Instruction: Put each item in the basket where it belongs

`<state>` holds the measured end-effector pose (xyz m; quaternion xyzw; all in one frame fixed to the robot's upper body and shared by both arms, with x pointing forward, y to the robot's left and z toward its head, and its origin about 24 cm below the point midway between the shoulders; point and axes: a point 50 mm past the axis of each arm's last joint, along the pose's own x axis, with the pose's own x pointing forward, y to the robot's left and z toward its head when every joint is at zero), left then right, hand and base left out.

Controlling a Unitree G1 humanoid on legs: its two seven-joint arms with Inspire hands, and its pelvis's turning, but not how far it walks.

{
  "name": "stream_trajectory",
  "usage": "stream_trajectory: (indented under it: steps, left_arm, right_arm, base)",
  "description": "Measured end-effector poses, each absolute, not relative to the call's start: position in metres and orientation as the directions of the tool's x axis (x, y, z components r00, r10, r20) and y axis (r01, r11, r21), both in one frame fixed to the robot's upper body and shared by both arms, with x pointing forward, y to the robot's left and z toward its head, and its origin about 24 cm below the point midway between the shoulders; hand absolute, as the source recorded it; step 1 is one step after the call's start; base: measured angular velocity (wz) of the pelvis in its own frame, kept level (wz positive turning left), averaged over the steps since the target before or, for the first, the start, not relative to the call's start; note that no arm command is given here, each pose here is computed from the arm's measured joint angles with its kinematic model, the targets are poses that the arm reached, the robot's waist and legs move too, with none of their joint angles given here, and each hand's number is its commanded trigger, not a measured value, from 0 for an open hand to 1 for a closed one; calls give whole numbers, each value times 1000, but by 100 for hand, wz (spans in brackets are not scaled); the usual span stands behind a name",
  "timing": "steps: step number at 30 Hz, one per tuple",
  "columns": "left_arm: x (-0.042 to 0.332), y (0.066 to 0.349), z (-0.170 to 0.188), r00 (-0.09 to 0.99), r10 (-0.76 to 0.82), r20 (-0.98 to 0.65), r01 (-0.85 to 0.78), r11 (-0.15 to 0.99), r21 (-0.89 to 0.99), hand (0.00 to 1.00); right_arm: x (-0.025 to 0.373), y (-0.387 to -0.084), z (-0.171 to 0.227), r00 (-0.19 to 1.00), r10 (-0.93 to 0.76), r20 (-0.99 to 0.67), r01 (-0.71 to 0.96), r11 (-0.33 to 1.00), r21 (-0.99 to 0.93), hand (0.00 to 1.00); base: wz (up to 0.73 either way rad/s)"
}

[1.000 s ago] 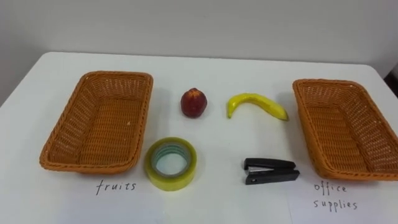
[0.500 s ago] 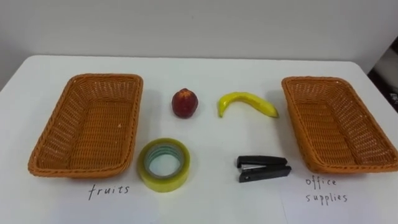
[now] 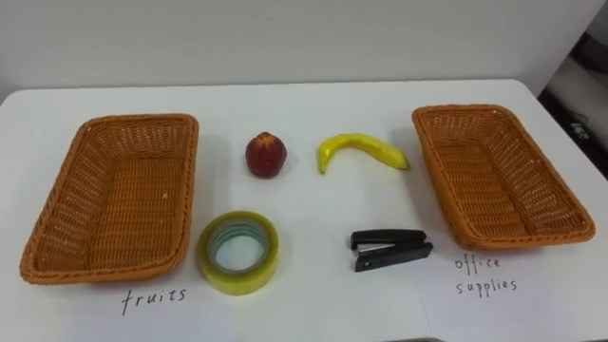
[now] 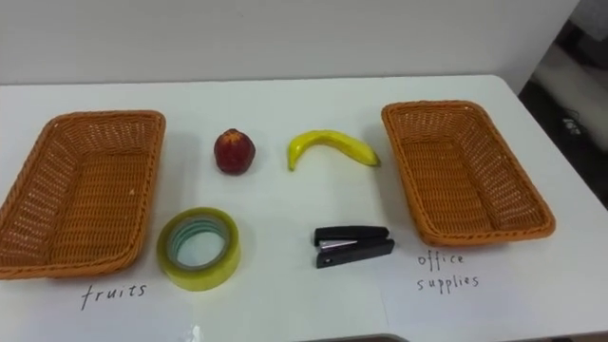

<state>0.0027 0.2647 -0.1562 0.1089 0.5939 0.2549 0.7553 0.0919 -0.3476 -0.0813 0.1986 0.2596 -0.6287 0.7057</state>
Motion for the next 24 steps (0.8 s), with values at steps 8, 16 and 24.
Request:
stream_trajectory:
  steps: [8,16,24]
  left_arm:
    - [0,261,-159,158,432,-888,-332,870,364,0]
    - [-12,257,-160,136,400,-906,-365,871,330,0]
    - [-16,257,-160,127,389,-913,-380,869,317,0]
  right_arm:
    - [132,-353,-17,220,-886,-409,975,208,76,0]
    - [162,-350,53,356,-932,-64,923,340,180,0]
    - [168,-345,72,377,-924,57,912,381,151,0]
  base:
    - [-13]
    - [10]
    - [0]
